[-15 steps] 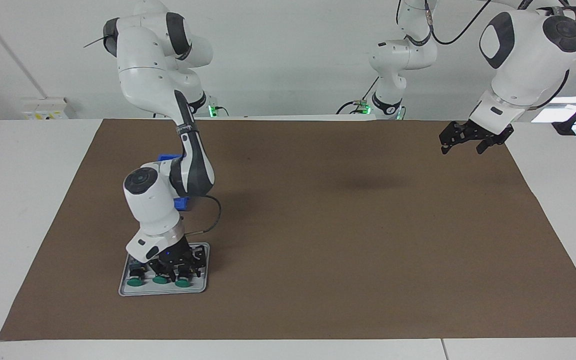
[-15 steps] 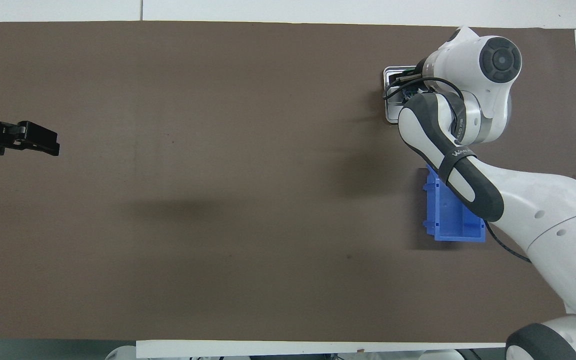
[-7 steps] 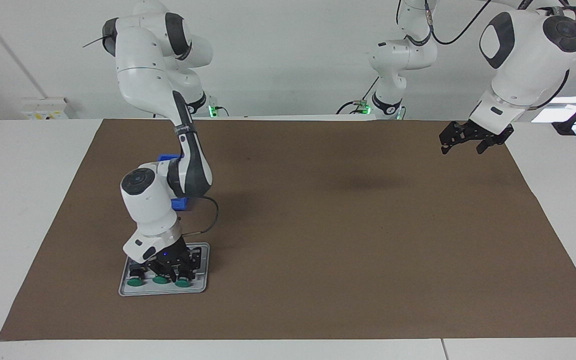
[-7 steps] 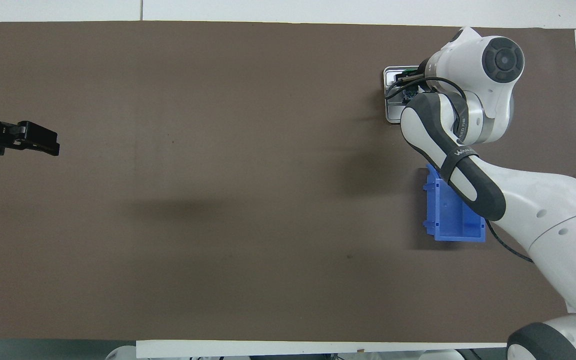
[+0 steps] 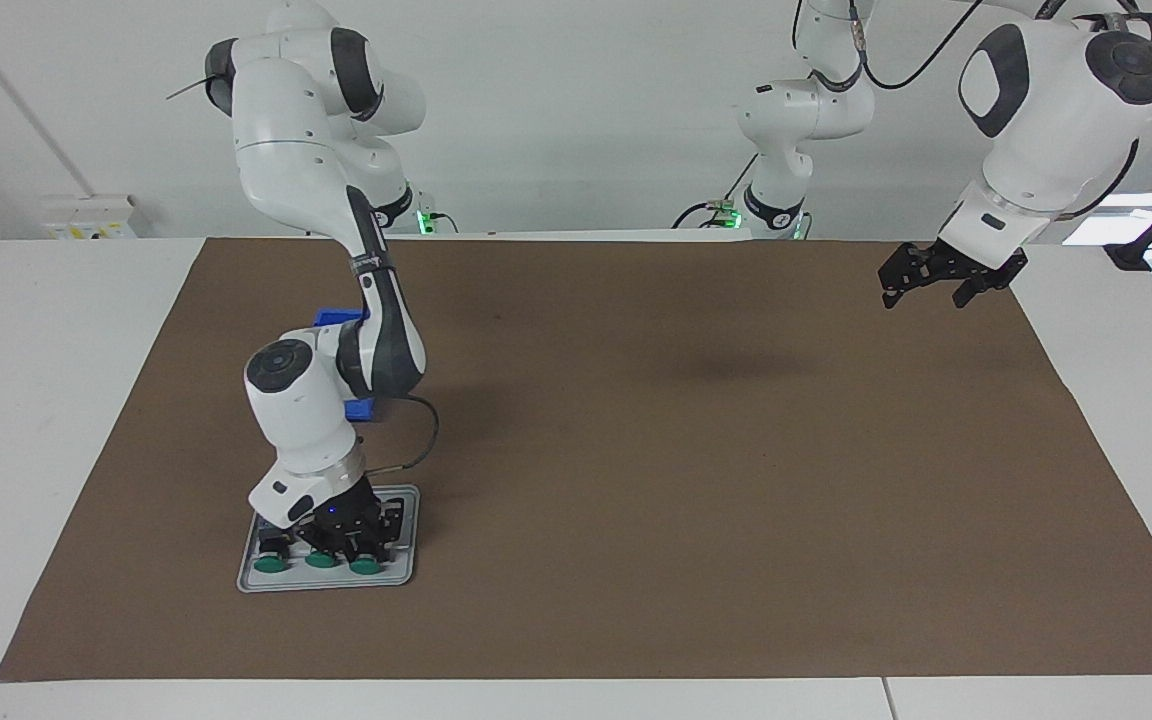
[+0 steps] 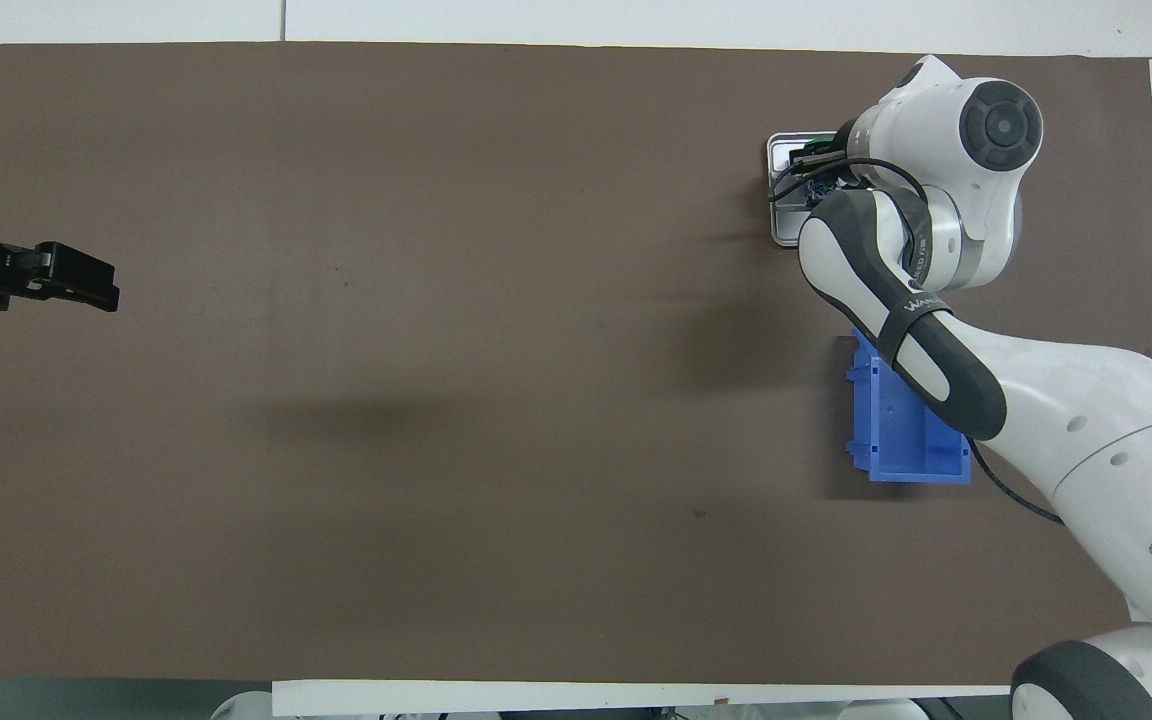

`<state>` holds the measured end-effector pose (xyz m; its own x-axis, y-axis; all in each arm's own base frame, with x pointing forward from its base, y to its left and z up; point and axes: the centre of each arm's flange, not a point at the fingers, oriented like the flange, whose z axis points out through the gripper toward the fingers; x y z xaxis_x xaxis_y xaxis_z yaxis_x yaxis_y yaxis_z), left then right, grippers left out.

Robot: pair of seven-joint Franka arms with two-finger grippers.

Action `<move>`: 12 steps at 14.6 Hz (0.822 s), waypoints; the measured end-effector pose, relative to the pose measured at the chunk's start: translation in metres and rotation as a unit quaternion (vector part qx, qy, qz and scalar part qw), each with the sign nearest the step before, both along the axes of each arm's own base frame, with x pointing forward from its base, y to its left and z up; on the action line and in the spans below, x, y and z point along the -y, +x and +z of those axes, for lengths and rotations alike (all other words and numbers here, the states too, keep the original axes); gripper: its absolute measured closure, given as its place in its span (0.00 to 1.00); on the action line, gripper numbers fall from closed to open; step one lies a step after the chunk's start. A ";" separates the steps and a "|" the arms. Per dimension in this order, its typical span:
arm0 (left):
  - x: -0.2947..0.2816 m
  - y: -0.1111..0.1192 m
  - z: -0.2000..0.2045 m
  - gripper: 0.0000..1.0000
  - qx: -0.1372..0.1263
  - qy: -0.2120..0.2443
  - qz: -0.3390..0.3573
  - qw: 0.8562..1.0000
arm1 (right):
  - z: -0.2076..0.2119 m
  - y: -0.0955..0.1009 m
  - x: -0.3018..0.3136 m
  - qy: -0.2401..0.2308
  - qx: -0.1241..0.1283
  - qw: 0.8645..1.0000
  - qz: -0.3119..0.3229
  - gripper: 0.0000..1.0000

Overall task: Place and press button with both arms
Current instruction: 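Carry the green button with the right gripper toward the table center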

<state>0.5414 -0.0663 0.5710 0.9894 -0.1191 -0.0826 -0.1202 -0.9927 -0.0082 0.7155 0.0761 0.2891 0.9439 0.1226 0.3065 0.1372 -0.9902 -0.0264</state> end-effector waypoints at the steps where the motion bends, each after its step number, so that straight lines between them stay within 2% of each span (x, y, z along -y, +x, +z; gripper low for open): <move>1: 0.000 0.000 0.000 0.00 0.000 0.000 0.000 1.000 | 0.000 0.000 0.000 0.000 0.000 1.000 0.000 0.60; 2: 0.000 0.000 0.000 0.00 0.000 0.000 0.000 1.000 | 0.000 0.000 0.000 0.000 0.000 1.000 0.000 0.67; 9: 0.000 0.000 0.000 0.00 0.000 0.000 0.000 1.000 | 0.001 0.000 0.000 0.000 -0.004 1.000 0.000 0.67; 12: 0.000 0.000 0.000 0.00 0.000 0.000 0.000 1.000 | 0.015 0.005 0.001 -0.002 -0.023 1.000 0.000 0.67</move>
<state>0.5414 -0.0663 0.5710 0.9894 -0.1191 -0.0826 -0.1202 -0.9927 -0.0082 0.7207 0.0751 0.3044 0.9572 0.1246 0.2614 0.1366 -0.9902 -0.0283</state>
